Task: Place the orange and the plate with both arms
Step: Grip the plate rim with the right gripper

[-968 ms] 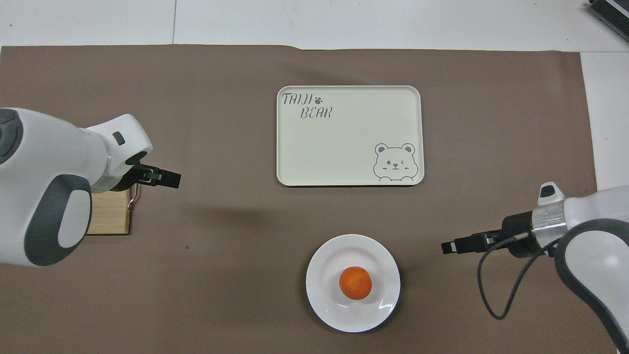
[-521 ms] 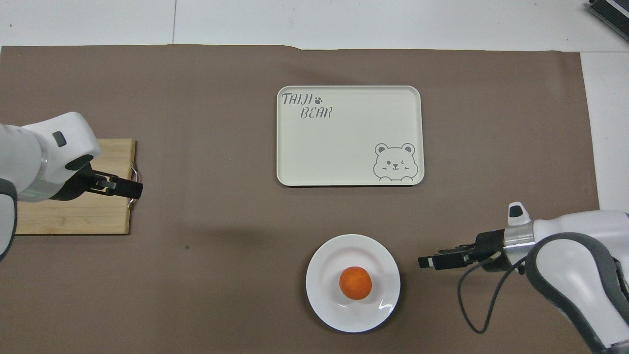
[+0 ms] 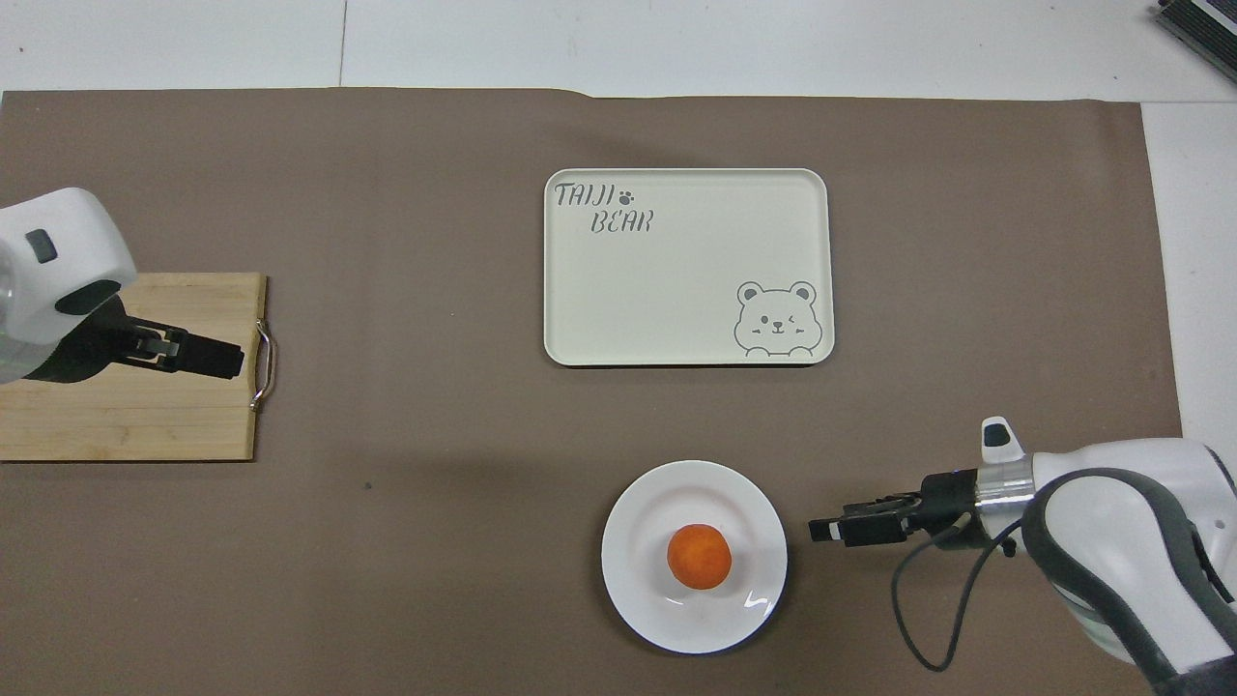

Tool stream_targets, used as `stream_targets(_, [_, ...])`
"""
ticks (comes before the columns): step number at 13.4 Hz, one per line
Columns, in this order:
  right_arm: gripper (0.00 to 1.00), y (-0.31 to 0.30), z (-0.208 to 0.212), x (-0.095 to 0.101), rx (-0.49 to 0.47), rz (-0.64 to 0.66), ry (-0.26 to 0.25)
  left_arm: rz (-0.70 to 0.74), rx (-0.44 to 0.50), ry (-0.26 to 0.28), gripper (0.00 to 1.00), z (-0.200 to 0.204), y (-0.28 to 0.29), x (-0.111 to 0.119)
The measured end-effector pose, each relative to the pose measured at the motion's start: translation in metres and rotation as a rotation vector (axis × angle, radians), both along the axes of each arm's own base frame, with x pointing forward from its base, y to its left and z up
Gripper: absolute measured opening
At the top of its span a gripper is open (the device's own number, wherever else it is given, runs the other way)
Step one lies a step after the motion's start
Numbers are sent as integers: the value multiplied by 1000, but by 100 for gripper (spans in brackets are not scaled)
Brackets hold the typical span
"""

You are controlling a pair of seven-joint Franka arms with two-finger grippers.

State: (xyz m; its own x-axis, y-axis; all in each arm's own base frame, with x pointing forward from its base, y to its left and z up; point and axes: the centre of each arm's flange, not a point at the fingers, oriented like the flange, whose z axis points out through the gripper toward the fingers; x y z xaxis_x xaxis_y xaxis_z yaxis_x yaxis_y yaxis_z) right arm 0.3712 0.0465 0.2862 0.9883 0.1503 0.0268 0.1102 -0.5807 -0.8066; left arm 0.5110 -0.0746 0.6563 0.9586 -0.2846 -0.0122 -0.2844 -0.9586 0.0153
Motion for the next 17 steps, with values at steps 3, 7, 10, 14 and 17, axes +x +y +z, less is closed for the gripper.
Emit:
stream_targets(3, [100, 0, -20, -9, 13, -12, 11, 9, 1, 2, 100, 1, 4, 6])
stream_targets(7, [100, 3, -29, -16, 22, -20, 37, 11, 8, 24, 100, -19, 1, 41])
stream_targets(10, [100, 17, -33, -22, 40, -25, 48, 8, 10, 41, 100, -33, -2, 49])
stream_targets(14, [100, 37, -39, -29, 30, -44, 48, 10, 7, 30, 100, -39, 1, 35])
stream_targets(17, [100, 50, -42, -33, 26, -47, 48, 8, 7, 31, 100, -38, 1, 28])
